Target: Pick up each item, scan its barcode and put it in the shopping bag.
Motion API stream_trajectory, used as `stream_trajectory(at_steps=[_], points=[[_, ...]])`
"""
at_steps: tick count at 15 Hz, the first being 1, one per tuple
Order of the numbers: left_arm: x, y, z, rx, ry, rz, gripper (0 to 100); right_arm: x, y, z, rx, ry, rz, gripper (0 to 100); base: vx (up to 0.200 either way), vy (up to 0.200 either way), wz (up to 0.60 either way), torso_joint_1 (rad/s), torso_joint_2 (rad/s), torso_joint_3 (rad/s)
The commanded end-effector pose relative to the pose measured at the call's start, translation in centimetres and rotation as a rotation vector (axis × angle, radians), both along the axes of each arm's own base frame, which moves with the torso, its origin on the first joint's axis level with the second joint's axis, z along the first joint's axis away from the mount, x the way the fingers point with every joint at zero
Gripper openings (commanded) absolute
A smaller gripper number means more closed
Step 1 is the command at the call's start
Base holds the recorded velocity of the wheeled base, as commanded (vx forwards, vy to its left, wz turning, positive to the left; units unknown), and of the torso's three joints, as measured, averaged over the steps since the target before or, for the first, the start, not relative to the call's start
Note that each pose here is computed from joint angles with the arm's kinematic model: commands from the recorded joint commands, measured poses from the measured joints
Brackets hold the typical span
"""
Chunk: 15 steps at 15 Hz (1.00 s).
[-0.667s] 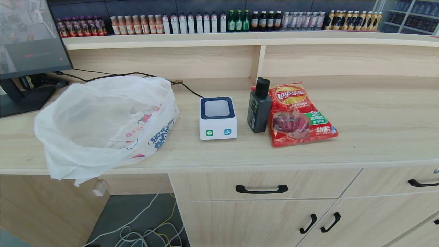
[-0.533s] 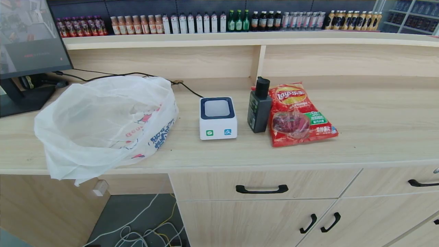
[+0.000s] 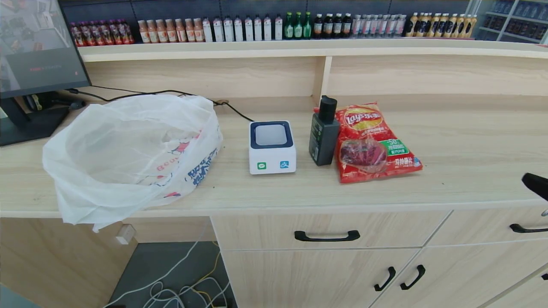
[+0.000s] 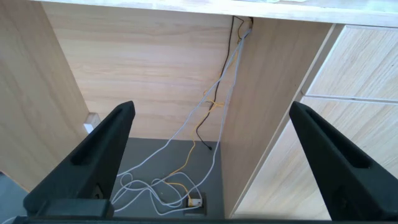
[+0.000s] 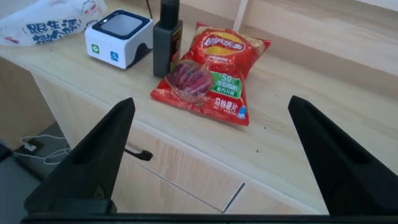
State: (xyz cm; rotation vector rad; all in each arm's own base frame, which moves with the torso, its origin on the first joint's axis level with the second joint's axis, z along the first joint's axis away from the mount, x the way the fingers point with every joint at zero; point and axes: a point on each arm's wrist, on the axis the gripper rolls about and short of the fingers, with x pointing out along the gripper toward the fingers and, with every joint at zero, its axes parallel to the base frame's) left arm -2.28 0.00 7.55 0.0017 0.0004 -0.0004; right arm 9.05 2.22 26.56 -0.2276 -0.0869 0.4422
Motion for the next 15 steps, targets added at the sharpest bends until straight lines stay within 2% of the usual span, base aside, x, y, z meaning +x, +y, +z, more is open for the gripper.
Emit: stream_trajectory(at_steps=[1,3,6,10,15], points=[[0.0,0.0,0.0,0.0,0.0,0.002,100,4.1,1.9,0.0,-0.015,0.054,0.027,100,0.0,0.0,0.0,0.0,0.0,0.0],[0.0,0.0,0.0,0.0,0.0,0.002,100,5.3,3.7,0.3,0.004,0.071,0.023,100,0.0,0.0,0.0,0.0,0.0,0.0],[0.0,0.0,0.0,0.0,0.0,0.0,100,7.1,7.8,0.6,0.115,0.083,-0.013,100,0.0,0.0,0.0,0.0,0.0,0.0],[0.0,0.0,0.0,0.0,0.0,0.0,100,11.4,12.3,0.7,0.238,-0.029,-0.073,100,0.0,0.0,0.0,0.0,0.0,0.0],[0.0,0.0,0.0,0.0,0.0,0.0,100,13.6,14.1,-0.3,0.26,-0.057,-0.143,100,0.0,0.0,0.0,0.0,0.0,0.0]])
